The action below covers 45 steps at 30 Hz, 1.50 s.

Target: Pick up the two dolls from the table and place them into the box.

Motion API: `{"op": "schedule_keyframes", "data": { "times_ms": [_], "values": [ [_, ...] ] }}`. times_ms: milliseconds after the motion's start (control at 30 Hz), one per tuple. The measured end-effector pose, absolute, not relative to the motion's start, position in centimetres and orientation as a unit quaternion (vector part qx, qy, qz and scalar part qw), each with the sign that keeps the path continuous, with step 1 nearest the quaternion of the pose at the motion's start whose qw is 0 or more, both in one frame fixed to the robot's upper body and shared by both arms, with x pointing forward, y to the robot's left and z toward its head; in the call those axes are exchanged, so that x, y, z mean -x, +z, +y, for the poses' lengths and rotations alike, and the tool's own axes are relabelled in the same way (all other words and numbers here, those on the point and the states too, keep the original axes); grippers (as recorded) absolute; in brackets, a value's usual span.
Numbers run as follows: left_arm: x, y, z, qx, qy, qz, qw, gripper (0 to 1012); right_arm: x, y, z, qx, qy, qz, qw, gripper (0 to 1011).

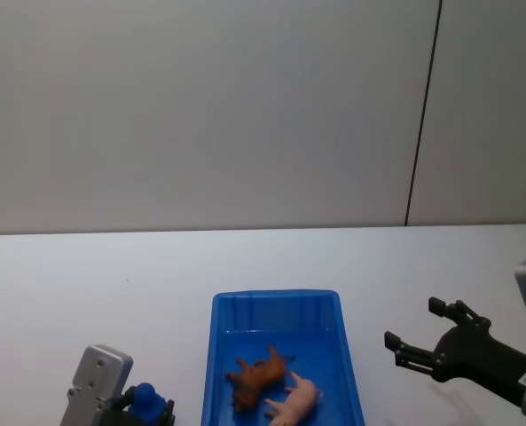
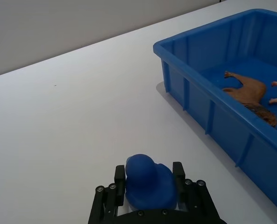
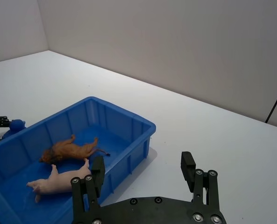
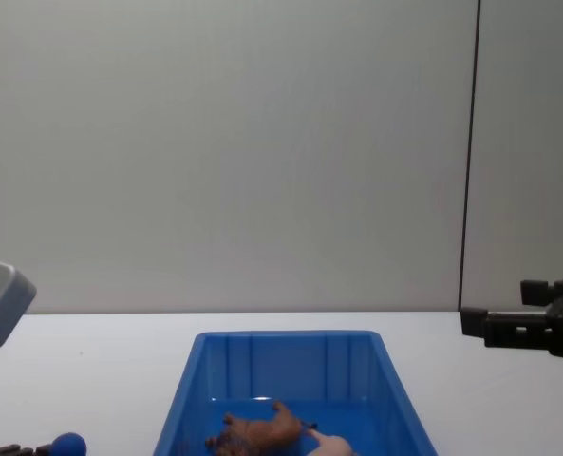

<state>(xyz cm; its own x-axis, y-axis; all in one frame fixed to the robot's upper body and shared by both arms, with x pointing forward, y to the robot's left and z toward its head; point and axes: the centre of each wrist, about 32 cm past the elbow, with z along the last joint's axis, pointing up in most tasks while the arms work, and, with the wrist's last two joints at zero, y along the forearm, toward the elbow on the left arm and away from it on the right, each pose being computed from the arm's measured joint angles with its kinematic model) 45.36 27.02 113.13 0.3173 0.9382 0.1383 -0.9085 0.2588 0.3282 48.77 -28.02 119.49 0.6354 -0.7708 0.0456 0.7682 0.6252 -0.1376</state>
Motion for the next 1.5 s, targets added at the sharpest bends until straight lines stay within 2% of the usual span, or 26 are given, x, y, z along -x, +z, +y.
{"op": "schedule_keyframes", "data": {
  "times_ms": [133, 567, 833, 1067, 1267, 1300, 1433, 1500],
  "values": [
    [-45.5, 113.2, 27.0, -0.174, 0.584, 0.042, 0.792, 547, -48.8, 119.5, -28.0, 0.072, -0.427, 0.009, 0.901, 1001],
    [-46.4, 115.5, 26.4, -0.153, 0.589, -0.001, 0.793, 447, -48.8, 119.5, -28.0, 0.072, -0.427, 0.009, 0.901, 1001],
    [-47.6, 117.6, 24.8, -0.129, 0.573, -0.041, 0.808, 399, -48.8, 119.5, -28.0, 0.072, -0.427, 0.009, 0.901, 1001],
    [-48.9, 119.0, 22.7, -0.11, 0.541, -0.066, 0.831, 358, -48.8, 119.5, -28.0, 0.072, -0.427, 0.009, 0.901, 1001],
    [-49.8, 119.6, 21.1, -0.1, 0.513, -0.079, 0.849, 563, -48.8, 119.5, -28.0, 0.072, -0.427, 0.009, 0.901, 1001],
    [-49.9, 119.6, 20.8, -0.098, 0.51, -0.08, 0.851, 563, -48.8, 119.5, -28.0, 0.072, -0.427, 0.009, 0.901, 1001],
    [-50.4, 120.0, 20.1, -0.094, 0.496, -0.085, 0.859, 738, -48.8, 119.5, -28.0, 0.072, -0.427, 0.009, 0.901, 1001],
    [-50.6, 120.1, 19.8, -0.091, 0.489, -0.088, 0.863, 781, -48.8, 119.5, -28.0, 0.072, -0.427, 0.009, 0.901, 1001]
  ]
}}
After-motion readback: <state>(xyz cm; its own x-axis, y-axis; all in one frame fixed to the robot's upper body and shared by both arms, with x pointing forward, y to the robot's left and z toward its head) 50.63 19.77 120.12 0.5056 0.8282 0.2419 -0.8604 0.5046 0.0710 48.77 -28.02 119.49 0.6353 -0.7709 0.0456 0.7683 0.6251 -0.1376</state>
